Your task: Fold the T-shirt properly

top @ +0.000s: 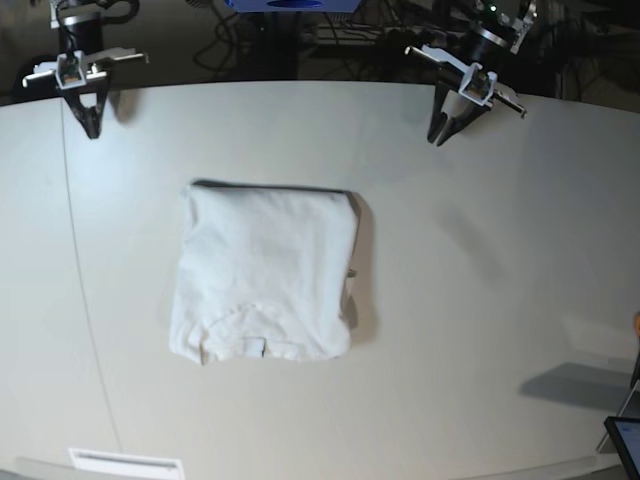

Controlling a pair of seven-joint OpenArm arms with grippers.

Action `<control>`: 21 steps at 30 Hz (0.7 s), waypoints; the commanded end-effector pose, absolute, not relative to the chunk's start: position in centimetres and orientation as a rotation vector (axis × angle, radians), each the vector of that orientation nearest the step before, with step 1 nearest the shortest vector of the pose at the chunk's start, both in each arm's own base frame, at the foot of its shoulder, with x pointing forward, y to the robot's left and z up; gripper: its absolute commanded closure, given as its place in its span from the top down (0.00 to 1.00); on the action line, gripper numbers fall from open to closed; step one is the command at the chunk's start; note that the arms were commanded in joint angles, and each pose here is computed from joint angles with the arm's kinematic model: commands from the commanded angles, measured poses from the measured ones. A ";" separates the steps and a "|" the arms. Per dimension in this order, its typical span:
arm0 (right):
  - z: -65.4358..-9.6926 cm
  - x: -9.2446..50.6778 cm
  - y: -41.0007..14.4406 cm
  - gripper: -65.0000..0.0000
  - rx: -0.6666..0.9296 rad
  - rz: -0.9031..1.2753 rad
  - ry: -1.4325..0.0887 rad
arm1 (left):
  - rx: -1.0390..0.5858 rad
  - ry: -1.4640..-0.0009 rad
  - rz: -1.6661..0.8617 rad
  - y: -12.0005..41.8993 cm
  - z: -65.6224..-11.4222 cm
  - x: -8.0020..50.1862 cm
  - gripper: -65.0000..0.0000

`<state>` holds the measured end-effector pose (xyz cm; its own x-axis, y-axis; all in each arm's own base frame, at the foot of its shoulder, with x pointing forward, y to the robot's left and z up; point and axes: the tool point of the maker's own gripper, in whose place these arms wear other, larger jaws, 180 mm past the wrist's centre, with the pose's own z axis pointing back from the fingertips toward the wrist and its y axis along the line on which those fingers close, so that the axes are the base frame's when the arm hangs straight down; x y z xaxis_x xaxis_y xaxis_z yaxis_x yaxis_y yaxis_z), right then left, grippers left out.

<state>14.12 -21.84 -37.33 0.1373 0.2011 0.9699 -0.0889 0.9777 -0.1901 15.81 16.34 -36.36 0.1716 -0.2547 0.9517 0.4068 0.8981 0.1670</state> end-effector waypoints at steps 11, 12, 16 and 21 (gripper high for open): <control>-38.6 8.9 -20.0 0.04 -0.025 0.207 -1.320 | -0.191 -1.201 -0.447 16.0 -37.3 9.4 0.07; -39.1 8.1 -19.7 0.04 -0.013 0.201 -1.295 | -0.193 -1.180 -0.443 16.0 -37.5 8.7 0.07; -40.6 6.3 -19.7 0.04 0.028 0.068 -1.243 | -0.204 -1.128 -0.431 16.0 -38.1 6.7 0.07; -44.4 3.0 -19.9 0.04 0.071 -0.043 -1.109 | -0.195 -1.006 -0.380 17.2 -41.5 3.6 0.07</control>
<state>3.12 -19.82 -44.77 0.4565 -0.0690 0.8870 0.0029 0.9971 0.0761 3.97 17.13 -41.91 0.4822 -0.2290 0.8456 0.4027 0.9152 0.0183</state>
